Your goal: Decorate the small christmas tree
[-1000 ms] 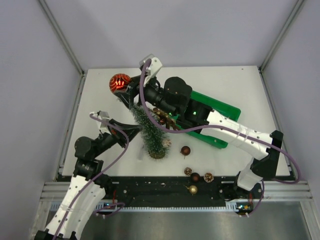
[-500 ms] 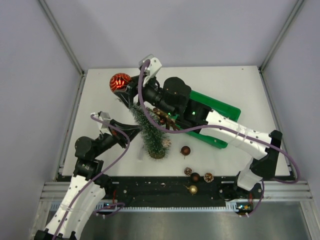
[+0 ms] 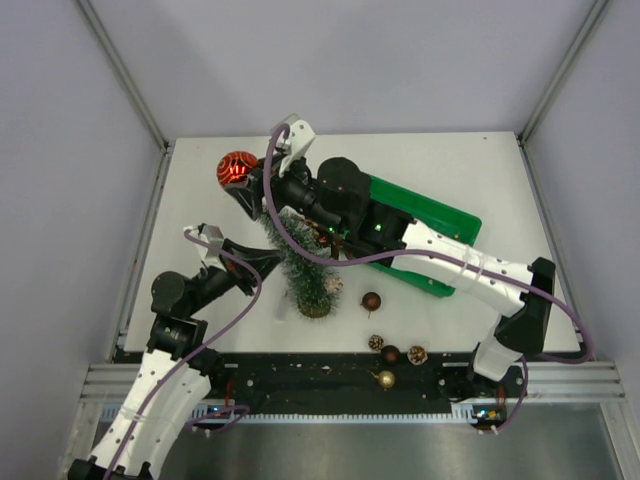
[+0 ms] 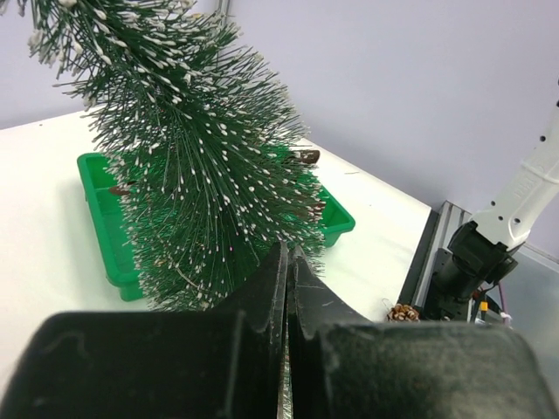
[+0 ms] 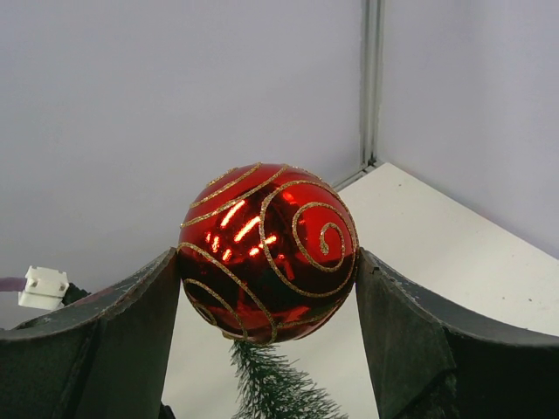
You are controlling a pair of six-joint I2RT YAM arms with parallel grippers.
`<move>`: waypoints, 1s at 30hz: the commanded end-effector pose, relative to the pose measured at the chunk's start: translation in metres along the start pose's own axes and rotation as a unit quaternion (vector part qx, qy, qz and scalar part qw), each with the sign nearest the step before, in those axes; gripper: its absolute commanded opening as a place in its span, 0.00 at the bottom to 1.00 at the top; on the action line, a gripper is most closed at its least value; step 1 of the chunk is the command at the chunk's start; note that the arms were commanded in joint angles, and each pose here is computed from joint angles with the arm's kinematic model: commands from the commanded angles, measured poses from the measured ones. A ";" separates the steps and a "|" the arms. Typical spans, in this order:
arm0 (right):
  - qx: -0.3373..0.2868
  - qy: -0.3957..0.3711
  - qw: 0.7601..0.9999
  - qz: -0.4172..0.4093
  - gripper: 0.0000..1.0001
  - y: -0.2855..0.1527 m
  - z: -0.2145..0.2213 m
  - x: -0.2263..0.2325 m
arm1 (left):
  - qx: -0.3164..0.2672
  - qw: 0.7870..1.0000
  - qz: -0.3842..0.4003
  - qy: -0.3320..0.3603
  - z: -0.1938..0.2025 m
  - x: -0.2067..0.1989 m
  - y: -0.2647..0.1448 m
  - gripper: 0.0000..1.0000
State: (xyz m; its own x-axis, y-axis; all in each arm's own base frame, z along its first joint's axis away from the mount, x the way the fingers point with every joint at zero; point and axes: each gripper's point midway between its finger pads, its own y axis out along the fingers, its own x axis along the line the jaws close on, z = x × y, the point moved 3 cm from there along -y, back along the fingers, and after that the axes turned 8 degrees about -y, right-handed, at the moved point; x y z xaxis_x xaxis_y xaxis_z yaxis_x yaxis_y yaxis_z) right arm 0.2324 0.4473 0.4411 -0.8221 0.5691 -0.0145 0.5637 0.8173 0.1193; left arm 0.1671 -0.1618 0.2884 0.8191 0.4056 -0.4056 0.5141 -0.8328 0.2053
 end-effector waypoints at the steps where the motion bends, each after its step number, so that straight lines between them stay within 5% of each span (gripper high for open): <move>1: -0.055 0.012 0.998 0.006 0.63 -0.017 -0.038 0.000 | -0.016 0.999 -0.009 0.028 -0.010 0.001 0.002 0.00; 21: -0.052 0.025 0.998 0.034 0.66 -0.052 -0.030 -0.013 | -0.005 1.000 -0.008 0.001 -0.004 0.004 0.004 0.00; 22: -0.052 0.025 0.998 0.033 0.66 -0.051 -0.029 -0.013 | -0.004 1.000 -0.010 0.001 -0.004 0.004 0.004 0.05; 25: -0.052 0.028 0.998 0.026 0.66 -0.051 -0.028 -0.011 | -0.009 1.000 -0.029 -0.003 -0.006 0.008 0.004 0.48; 27: -0.052 0.031 0.998 0.025 0.66 -0.051 -0.028 -0.011 | -0.012 0.999 -0.039 -0.014 -0.008 0.010 0.004 0.90; 30: -0.049 0.034 0.998 0.022 0.65 -0.051 -0.026 -0.009 | -0.008 0.999 -0.032 -0.018 -0.009 0.007 0.005 0.99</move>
State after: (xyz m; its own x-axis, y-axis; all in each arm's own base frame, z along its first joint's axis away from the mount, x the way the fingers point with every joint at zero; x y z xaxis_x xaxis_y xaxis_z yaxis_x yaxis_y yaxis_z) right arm 0.2212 0.4048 0.4397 -0.7861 0.6174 0.0287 0.6141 0.7749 0.1498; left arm 0.1789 -0.1593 0.2762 0.7618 0.4547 -0.4614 0.5746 -0.8032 0.1571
